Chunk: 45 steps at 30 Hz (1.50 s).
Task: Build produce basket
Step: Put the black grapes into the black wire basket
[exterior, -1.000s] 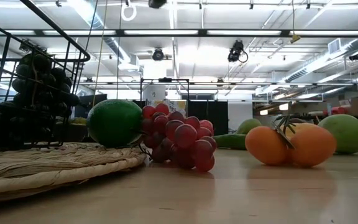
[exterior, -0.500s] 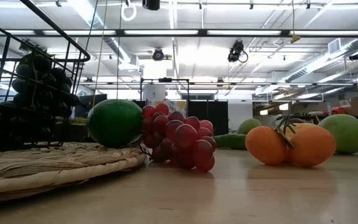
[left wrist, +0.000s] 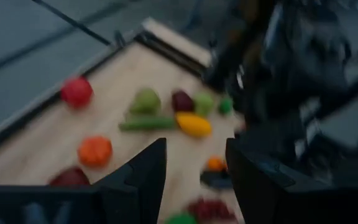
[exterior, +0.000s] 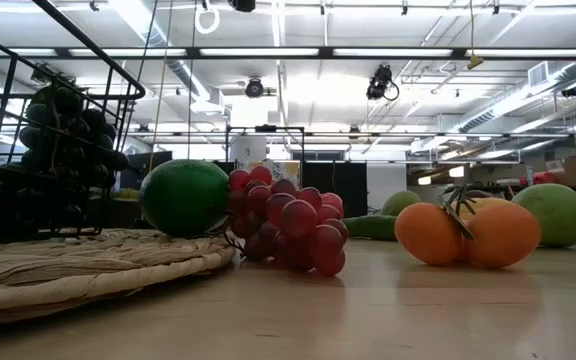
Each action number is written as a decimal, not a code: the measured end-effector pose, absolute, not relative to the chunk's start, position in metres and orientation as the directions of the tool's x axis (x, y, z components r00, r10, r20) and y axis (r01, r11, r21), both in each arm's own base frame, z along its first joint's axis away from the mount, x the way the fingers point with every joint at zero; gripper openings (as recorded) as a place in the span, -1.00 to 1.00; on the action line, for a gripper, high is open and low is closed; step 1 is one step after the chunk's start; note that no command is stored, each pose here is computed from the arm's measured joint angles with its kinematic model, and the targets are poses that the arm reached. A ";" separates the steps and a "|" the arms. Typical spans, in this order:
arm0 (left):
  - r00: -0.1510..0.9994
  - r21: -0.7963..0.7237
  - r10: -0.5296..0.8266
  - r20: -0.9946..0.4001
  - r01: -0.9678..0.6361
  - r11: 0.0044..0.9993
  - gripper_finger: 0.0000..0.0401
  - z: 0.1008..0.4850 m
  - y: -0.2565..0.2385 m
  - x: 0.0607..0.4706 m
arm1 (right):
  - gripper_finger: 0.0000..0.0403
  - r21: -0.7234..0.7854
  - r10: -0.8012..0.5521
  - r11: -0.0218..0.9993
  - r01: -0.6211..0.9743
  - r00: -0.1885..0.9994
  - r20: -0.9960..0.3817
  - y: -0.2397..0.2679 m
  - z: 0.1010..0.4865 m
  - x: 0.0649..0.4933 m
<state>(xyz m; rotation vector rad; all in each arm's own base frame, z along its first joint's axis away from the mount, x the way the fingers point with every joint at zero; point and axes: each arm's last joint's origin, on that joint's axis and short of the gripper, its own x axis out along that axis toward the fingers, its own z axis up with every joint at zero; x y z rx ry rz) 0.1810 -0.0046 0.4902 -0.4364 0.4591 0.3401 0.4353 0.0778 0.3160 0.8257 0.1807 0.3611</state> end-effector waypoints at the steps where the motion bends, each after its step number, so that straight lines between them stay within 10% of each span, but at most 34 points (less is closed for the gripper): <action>1: 0.837 -0.321 0.189 -0.514 -0.392 0.863 -0.14 0.488 -0.005 0.180 | -0.88 0.744 0.383 0.621 -0.247 0.924 -0.012 0.078 0.316 0.435; 12: 0.785 -0.298 0.160 -0.599 -0.403 0.865 -0.14 0.481 -0.005 0.168 | -0.88 0.720 0.374 0.582 -0.379 0.910 0.178 0.074 0.345 0.428; 19: 0.892 -0.484 -0.057 -0.449 -0.189 0.854 -0.14 0.497 -0.012 0.178 | -0.88 0.745 0.376 0.595 -0.301 0.924 0.072 0.070 0.336 0.428; 28: 0.767 -0.553 -0.137 -0.627 -0.314 0.772 -0.13 0.477 -0.015 0.179 | -0.88 0.736 0.392 0.596 -0.319 0.916 0.080 0.071 0.337 0.428; 45: 0.775 -0.640 -0.266 -0.573 -0.221 0.736 0.44 0.447 -0.021 0.213 | -0.88 0.738 0.392 0.593 -0.324 0.916 0.087 0.071 0.337 0.428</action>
